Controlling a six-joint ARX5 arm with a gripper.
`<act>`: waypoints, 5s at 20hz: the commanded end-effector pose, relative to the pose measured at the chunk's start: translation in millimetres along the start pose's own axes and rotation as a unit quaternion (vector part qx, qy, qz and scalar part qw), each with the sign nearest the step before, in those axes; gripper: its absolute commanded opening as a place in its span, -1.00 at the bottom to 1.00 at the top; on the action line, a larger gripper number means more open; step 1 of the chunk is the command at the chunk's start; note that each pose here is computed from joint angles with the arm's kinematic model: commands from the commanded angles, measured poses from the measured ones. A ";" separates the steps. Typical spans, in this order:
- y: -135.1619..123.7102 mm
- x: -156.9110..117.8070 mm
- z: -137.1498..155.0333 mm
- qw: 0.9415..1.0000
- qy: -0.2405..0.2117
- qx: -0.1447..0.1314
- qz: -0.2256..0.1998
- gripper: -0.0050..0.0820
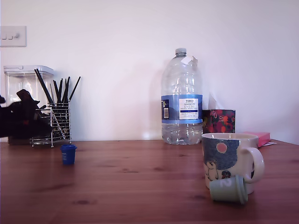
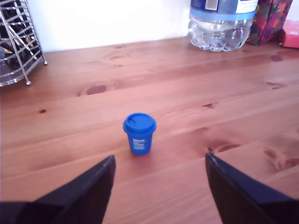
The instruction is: Pick up the coffee capsules from the table one by one and drop them inside the nearest coffee cup
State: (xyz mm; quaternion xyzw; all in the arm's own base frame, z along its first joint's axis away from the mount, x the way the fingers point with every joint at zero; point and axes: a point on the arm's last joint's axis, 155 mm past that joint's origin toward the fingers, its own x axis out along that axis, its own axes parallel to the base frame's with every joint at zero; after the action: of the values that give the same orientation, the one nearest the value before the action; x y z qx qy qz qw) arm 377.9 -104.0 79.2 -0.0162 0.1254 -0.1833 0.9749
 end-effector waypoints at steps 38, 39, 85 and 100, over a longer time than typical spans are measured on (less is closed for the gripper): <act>24.7 117.4 -51.2 0.998 0.065 0.005 -0.003 -0.47; 24.5 117.4 -51.2 0.998 0.065 0.005 -0.003 -0.47; -253.7 -66.2 64.5 0.921 0.119 0.124 -0.350 -0.47; -302.3 -35.3 93.9 0.913 0.096 0.130 -0.375 -0.47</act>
State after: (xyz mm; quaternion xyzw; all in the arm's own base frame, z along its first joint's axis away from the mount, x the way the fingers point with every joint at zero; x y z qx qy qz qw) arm 263.4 -367.9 210.8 0.0798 0.1692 -0.5469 0.8161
